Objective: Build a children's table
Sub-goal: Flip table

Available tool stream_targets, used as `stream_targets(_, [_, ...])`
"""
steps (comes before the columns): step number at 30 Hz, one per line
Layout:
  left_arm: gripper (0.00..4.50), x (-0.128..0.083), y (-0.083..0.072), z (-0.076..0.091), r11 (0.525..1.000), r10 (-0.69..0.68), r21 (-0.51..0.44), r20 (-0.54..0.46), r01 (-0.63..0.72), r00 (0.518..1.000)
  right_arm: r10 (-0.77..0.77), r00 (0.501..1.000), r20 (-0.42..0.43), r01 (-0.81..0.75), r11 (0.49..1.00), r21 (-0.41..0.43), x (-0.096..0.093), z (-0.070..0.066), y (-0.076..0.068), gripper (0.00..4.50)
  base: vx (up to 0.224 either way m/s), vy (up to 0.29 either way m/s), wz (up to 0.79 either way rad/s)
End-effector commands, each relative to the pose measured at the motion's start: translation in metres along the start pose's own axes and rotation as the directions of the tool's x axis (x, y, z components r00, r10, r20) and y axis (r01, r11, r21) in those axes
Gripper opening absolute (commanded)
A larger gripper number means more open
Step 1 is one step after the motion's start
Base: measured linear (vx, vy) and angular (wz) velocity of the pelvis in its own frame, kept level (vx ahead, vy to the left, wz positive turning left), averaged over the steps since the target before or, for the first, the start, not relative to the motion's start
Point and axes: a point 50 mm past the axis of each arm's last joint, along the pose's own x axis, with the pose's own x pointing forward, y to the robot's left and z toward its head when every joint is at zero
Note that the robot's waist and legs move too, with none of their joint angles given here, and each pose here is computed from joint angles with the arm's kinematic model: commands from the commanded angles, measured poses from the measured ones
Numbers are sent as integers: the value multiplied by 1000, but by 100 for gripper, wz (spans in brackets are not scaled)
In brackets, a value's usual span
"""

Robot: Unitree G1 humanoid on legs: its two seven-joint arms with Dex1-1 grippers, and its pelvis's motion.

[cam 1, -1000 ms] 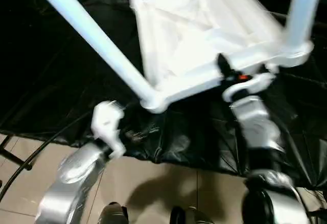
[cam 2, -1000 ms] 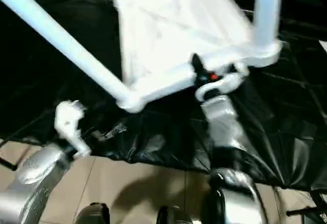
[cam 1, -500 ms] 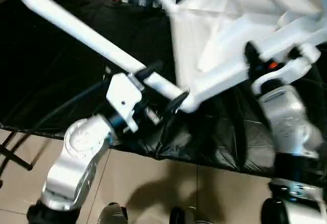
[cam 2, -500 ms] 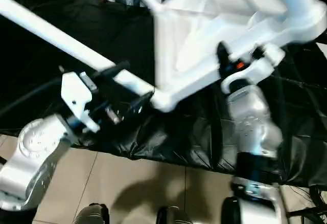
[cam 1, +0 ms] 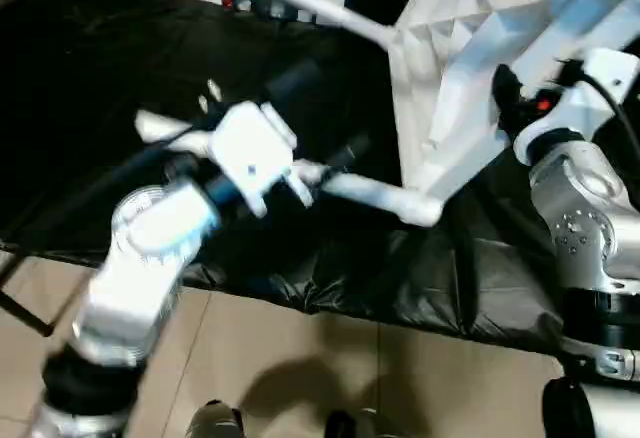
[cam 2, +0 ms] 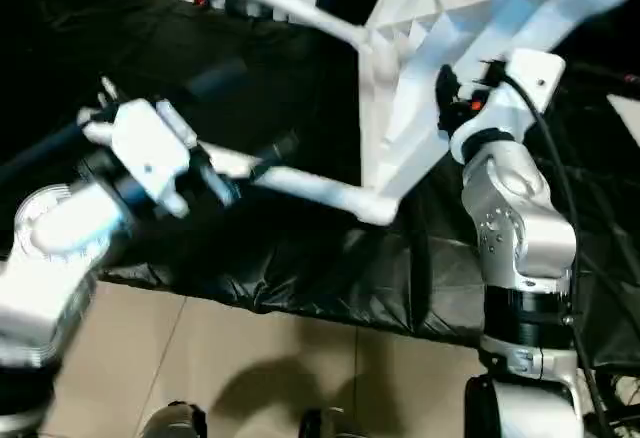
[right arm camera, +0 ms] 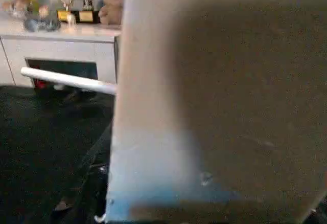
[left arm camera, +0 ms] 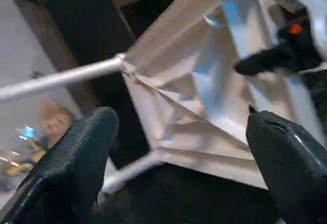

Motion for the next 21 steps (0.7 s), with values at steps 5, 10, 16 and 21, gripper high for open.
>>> stream_targets(5, [450, 14, 21, 22, 958, 28, 282, 67, -46, 997, -62, 992, -107, 45, 987, -152, 9, -22, 10, 202, 0, 0, 0])
stream_targets(10, [450, 18, 33, 32, 908, 57, 406, 115, -99, 992, -39, 991, -124, 13, 979, -205, 15, -28, 23, 202, 0, 0, 0])
stream_targets(16, [450, 22, 56, 32, 819, 138, 548, 100, -170, 985, -33, 988, -154, -2, 975, -221, 15, -42, 31, 299, 0, 0, 0])
stream_targets(21, [450, 25, 73, 25, 761, 184, 620, 77, -192, 980, -49, 983, -175, 4, 969, -247, 11, -59, 28, 306, 0, 0, 0])
